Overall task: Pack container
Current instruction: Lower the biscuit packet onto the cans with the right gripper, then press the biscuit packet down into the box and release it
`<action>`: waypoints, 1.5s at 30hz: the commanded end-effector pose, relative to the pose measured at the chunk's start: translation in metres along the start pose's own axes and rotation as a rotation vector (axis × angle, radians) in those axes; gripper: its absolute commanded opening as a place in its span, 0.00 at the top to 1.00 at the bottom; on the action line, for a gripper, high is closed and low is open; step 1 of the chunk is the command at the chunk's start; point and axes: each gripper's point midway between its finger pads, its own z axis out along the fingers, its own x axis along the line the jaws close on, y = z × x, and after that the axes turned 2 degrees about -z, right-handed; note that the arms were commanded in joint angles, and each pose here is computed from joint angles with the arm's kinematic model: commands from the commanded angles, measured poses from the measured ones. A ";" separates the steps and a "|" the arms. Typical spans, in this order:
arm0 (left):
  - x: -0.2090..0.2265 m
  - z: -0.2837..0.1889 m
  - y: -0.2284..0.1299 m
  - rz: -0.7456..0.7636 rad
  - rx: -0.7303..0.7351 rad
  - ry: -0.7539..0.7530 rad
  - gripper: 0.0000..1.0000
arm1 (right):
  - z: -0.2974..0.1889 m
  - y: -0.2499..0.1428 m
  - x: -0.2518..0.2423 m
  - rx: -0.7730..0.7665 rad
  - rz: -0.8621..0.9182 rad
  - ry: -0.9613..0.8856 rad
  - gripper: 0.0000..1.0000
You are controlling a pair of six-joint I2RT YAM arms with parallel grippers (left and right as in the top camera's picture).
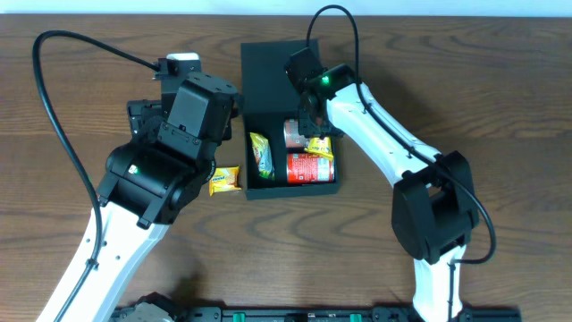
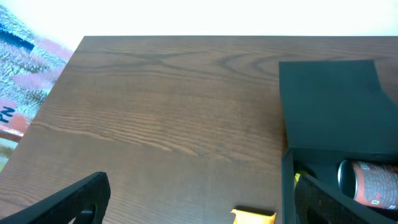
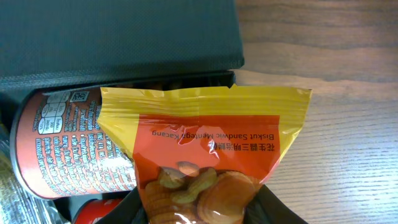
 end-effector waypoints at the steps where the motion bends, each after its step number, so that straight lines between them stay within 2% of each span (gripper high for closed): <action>1: 0.002 -0.002 0.006 -0.006 -0.013 0.006 0.05 | -0.008 0.016 0.007 -0.034 0.001 0.041 0.65; 12: 0.002 -0.002 0.006 -0.007 -0.013 0.006 0.05 | -0.015 0.020 0.015 -0.038 0.000 0.082 0.67; 26: 0.002 -0.002 0.006 -0.007 -0.014 0.005 0.05 | -0.028 -0.006 0.062 0.041 -0.062 0.242 0.68; 39: 0.006 -0.002 0.008 -0.006 -0.025 0.034 0.05 | -0.047 -0.022 0.102 0.017 -0.149 0.288 0.68; 45: 0.007 -0.002 0.007 -0.005 -0.023 0.034 0.04 | -0.047 -0.019 0.100 -0.005 -0.151 0.263 0.63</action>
